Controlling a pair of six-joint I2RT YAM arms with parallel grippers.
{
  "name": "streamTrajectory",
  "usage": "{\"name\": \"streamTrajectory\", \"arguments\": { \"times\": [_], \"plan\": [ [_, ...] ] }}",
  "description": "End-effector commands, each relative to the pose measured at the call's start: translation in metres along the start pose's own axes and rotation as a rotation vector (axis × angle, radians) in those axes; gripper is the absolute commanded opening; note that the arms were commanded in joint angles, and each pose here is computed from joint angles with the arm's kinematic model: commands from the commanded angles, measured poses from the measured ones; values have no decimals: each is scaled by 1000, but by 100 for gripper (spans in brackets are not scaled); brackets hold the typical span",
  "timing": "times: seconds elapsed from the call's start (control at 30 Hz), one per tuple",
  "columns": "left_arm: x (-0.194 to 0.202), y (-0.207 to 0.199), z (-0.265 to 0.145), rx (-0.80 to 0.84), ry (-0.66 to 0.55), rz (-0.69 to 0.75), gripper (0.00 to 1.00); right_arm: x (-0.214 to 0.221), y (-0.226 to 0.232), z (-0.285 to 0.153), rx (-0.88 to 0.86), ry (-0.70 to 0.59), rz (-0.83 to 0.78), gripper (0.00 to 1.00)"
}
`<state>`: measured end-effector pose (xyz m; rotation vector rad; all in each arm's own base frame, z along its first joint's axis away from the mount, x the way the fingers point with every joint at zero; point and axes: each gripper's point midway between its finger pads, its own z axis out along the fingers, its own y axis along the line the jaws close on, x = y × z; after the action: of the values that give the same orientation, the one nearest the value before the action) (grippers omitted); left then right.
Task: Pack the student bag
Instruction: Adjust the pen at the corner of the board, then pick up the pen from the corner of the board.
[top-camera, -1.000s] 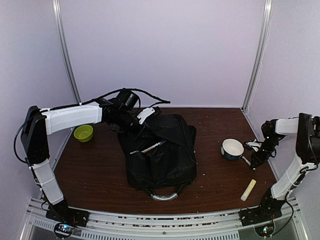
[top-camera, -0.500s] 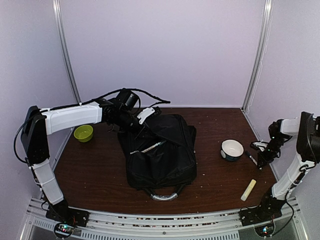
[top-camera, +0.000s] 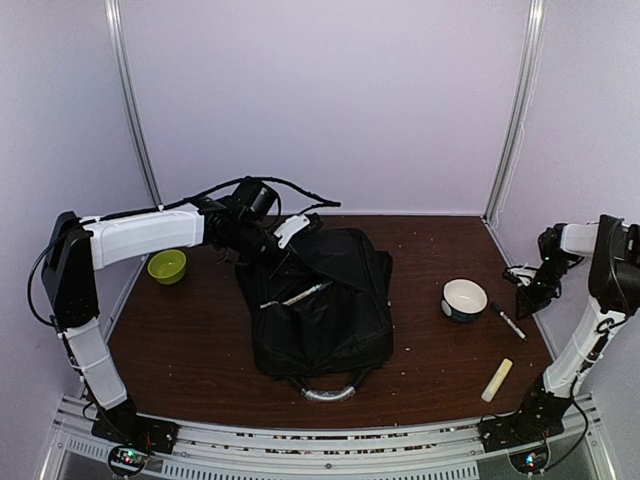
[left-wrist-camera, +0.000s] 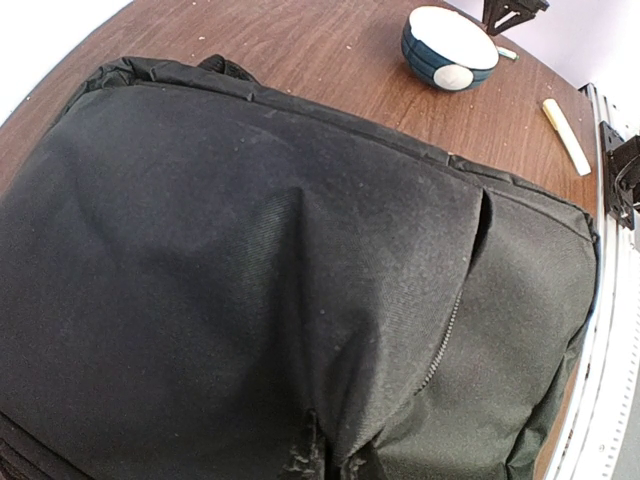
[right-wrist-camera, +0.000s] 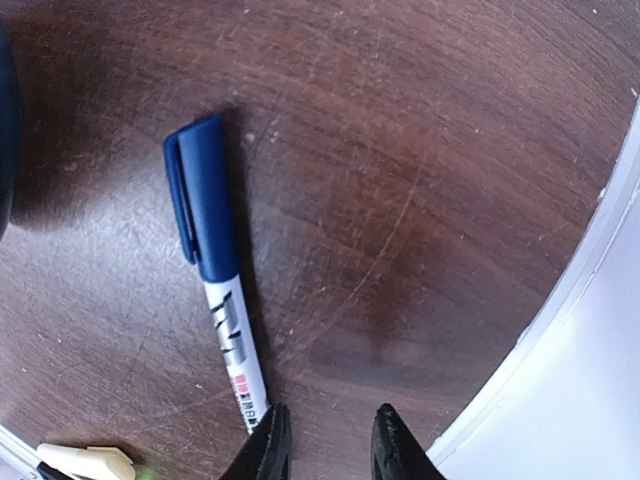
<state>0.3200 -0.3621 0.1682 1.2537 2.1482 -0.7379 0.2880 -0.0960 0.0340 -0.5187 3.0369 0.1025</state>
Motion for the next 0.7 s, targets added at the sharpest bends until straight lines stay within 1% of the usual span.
{"name": "streamTrajectory", "arguments": {
  "times": [0.0, 0.23, 0.4, 0.5, 0.67],
  "plan": [
    [-31, -2, -15, 4, -107, 28, 0, 1, 3, 1, -30, 32, -9, 30],
    [-31, -2, -14, 5, -106, 27, 0, -6, 22, -3, -102, 18, -96, 34],
    [-31, -2, -13, 5, -105, 26, 0, -10, 26, 3, -89, 39, -115, 37],
    [-31, -2, -13, 6, -105, 26, 0, -10, 19, 10, -52, 64, -103, 37],
    [-30, -1, -13, 4, -104, 26, 0, -7, 15, 17, -19, 105, -109, 31]
  ]
}}
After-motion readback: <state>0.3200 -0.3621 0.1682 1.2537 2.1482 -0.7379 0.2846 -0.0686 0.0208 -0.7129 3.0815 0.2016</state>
